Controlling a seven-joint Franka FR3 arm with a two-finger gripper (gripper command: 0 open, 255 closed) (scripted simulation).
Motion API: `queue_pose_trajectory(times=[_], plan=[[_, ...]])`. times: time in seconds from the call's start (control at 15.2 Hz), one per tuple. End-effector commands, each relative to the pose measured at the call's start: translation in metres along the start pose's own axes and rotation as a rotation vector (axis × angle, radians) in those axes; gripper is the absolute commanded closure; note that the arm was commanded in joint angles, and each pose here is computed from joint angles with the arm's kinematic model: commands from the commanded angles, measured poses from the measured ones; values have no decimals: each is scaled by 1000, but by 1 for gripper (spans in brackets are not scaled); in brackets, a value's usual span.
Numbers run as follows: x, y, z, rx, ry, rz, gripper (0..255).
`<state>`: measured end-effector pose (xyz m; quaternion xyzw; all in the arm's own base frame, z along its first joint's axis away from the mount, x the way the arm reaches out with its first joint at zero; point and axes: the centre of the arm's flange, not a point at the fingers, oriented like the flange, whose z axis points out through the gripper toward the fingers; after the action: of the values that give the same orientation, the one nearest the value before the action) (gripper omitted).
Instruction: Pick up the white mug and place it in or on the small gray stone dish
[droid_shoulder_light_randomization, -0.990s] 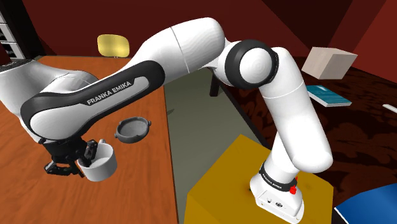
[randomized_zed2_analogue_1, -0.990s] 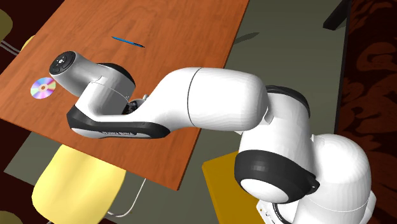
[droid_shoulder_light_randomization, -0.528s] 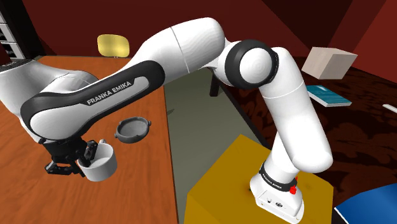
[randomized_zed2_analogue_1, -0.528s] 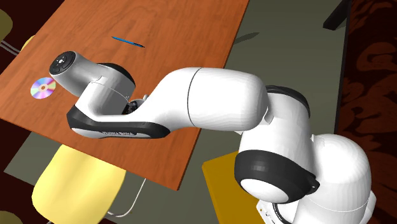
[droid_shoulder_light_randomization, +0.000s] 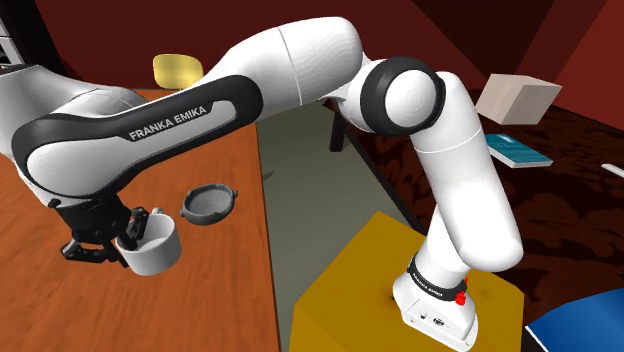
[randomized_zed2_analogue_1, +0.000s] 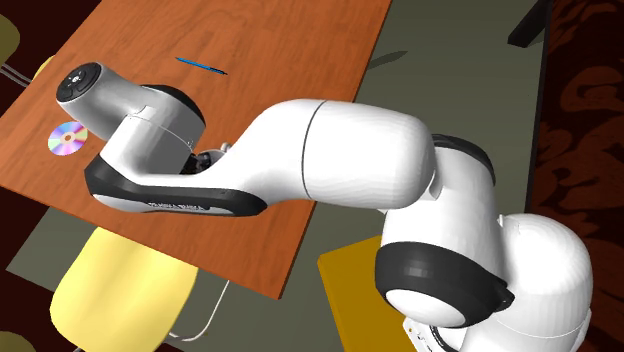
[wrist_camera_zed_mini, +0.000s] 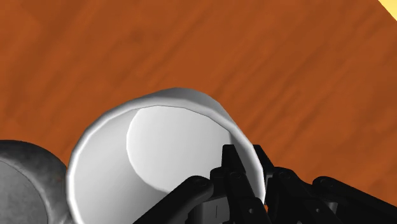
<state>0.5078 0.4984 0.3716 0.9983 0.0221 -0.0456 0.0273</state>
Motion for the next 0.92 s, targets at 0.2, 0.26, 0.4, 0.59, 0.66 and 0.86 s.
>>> queue_pose_trajectory(times=[0.2,0.26,0.4,0.59,0.66,0.86], plan=[[-2,1,-27,0,0,0,255],[-3,1,-32,0,0,0,255],[-4,2,-43,0,0,0,255],[-5,2,-58,0,0,0,255],[-6,3,-64,0,0,0,255],[-7,4,-79,0,0,0,255]])
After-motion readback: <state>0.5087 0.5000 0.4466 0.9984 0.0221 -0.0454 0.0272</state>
